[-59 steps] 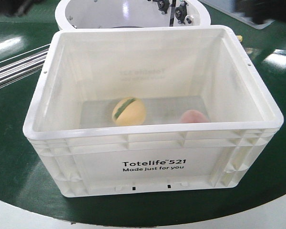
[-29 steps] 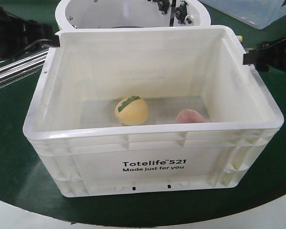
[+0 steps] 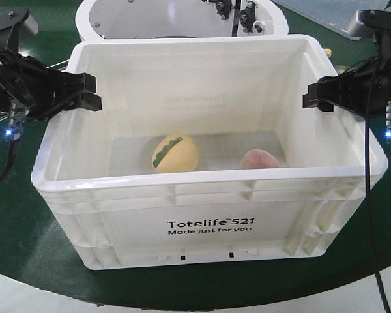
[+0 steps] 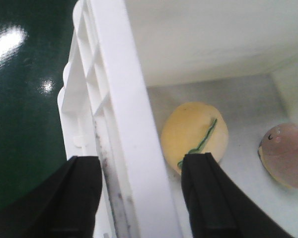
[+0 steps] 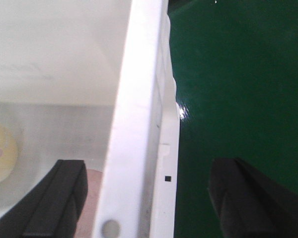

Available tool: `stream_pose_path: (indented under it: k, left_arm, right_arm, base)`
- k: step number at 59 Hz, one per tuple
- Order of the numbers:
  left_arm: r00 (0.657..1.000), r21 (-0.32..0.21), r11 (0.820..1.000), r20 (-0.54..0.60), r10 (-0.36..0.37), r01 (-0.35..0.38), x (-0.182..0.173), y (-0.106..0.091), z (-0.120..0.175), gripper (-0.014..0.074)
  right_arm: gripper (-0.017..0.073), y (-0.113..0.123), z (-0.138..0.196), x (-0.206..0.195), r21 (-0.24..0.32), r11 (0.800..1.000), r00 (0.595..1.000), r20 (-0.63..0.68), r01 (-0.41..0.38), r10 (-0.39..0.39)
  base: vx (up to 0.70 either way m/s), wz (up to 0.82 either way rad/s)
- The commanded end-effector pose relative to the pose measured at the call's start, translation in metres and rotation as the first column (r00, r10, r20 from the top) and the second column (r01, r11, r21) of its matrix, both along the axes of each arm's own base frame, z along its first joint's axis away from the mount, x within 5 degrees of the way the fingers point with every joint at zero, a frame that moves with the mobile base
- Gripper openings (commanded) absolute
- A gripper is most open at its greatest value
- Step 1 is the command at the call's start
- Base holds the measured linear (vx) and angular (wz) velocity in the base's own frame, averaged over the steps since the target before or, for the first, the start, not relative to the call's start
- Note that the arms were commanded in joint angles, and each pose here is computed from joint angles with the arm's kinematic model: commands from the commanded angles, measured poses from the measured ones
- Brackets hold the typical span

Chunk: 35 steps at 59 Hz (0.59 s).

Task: Place moving items into box and shelve
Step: 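Move both grippers to the crate's side rims and grip them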

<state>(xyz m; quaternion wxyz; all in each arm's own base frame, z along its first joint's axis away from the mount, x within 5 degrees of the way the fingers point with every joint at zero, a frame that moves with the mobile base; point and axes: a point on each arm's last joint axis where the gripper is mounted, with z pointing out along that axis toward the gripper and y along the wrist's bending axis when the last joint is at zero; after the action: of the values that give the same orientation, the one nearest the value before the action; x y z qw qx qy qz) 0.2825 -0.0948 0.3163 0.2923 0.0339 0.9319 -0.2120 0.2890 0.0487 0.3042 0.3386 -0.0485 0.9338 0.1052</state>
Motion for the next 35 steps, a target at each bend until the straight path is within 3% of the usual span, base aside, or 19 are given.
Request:
stream_pose_path:
  k: [1,9,20,35]
  left_arm:
    - [1.000,-0.062,0.998,0.028,0.004,-0.002,-0.0052,-0.0032,0.0175,0.0447]
    - [1.000,-0.065,0.998,0.006,-0.006,0.007,-0.0076,-0.0038,0.0171,0.0331]
    - [1.000,-0.067,0.998,0.010,-0.005,0.005,-0.0078,-0.0037,0.0178,0.0011]
    - [0.998,-0.076,0.997,0.063,0.020,-0.016,-0.0041,-0.0028,0.0217,-0.0008]
  right_arm:
    - [0.0474,0.0003,0.0163,-0.0010,0.015,1.000,0.998,0.065,-0.001,0.000]
    - [0.0307,0.0006,0.0156,-0.0019,0.021,1.000,0.999,0.050,0.001,-0.002]
    - [-0.0005,0.0009,0.0157,-0.0019,0.027,1.000,0.999,0.050,0.003,-0.004]
    - [-0.0008,0.0014,0.0196,-0.0005,0.051,0.999,0.996,0.086,0.015,-0.019]
  base:
    - [0.00,0.00]
    - [0.00,0.00]
    - [0.00,0.00]
    - [0.00,0.00]
